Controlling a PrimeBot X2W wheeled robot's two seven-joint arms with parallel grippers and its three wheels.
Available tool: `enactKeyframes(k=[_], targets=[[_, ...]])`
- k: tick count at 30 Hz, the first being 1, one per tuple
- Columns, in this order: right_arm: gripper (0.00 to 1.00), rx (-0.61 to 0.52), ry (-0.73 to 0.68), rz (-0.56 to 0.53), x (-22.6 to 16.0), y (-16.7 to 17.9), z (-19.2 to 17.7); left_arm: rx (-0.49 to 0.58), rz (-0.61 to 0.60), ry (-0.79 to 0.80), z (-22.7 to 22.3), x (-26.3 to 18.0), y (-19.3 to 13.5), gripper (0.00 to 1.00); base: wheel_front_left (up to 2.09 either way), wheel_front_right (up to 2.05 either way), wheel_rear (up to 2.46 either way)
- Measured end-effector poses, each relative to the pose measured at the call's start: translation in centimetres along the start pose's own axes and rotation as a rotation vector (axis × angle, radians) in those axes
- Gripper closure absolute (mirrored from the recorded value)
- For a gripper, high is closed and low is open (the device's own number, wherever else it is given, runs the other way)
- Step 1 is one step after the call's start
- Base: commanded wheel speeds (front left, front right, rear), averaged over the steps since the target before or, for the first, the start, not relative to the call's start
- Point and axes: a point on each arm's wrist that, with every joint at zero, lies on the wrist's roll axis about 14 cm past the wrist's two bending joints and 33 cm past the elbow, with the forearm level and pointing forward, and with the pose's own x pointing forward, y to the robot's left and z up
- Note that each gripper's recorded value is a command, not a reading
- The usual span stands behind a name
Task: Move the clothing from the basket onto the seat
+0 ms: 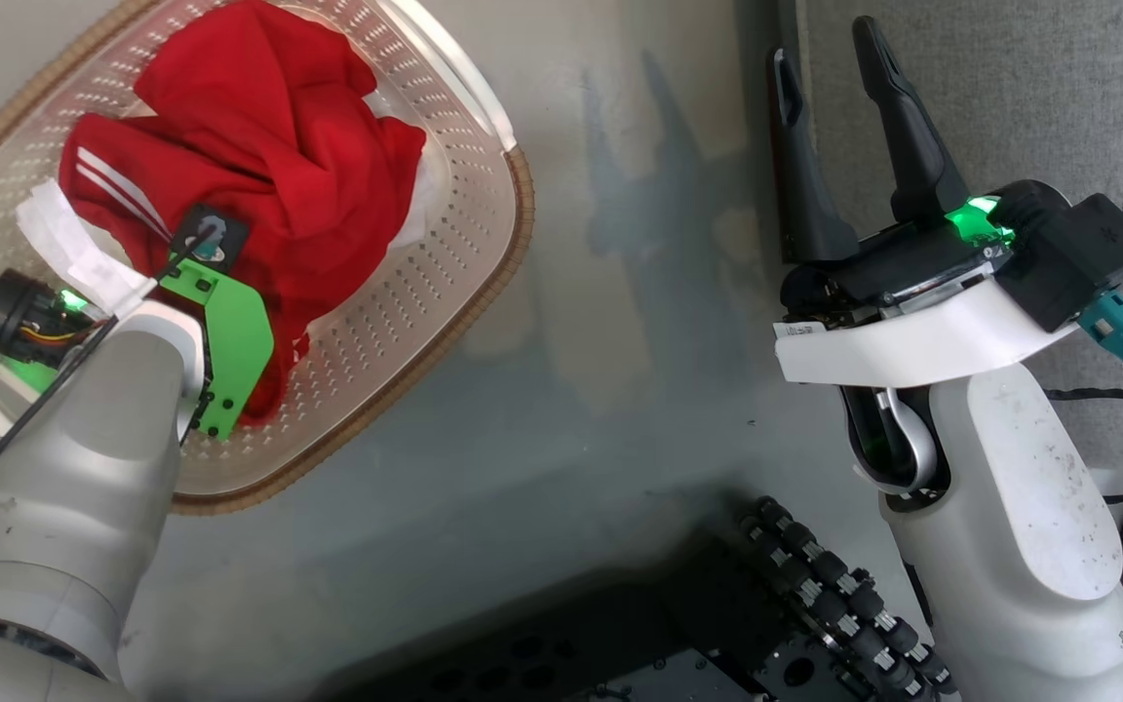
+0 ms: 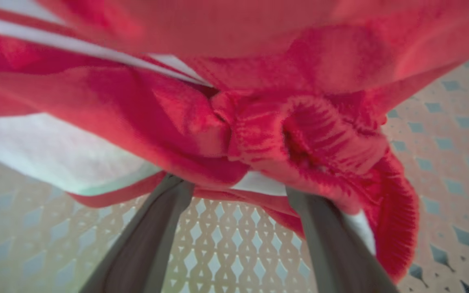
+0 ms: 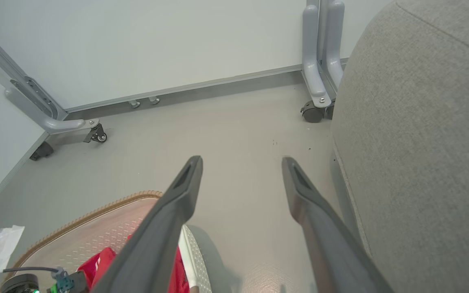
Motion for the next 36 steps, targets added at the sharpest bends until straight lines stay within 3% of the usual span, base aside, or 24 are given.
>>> enactKeyframes(k=[14,15,16,18,27,36], targets=[[0.00,0.026,0.044,-0.031,-0.3,-1.2,-1.9,0.031,0.002,0.027,-0.1,3.3,0.4,0.00,0.00,0.00,0.00],[0.00,0.026,0.046,-0.035,-0.4,-1.4,-2.0,0.029,0.000,0.028,0.0,3.6,0.3,0.12,0.00,0.00,0.00],[0.00,0.025,0.048,-0.037,-0.4,-1.5,-2.0,0.031,-0.001,0.028,0.0,3.7,0.3,0.52,0.00,0.00,0.00],[0.00,0.020,0.052,-0.043,-0.5,-1.7,-2.1,0.034,-0.007,0.028,0.0,4.0,0.0,1.00,0.00,0.00,0.00],[0.00,-0.001,0.048,-0.051,-0.4,-2.1,-2.0,0.079,-0.004,-0.016,0.8,3.8,-0.5,1.00,0.00,0.00,0.00],[0.00,-0.045,0.007,-0.020,-0.1,-1.0,-0.2,0.074,-0.010,-0.187,3.2,0.6,-1.9,1.00,0.00,0.00,0.00]])
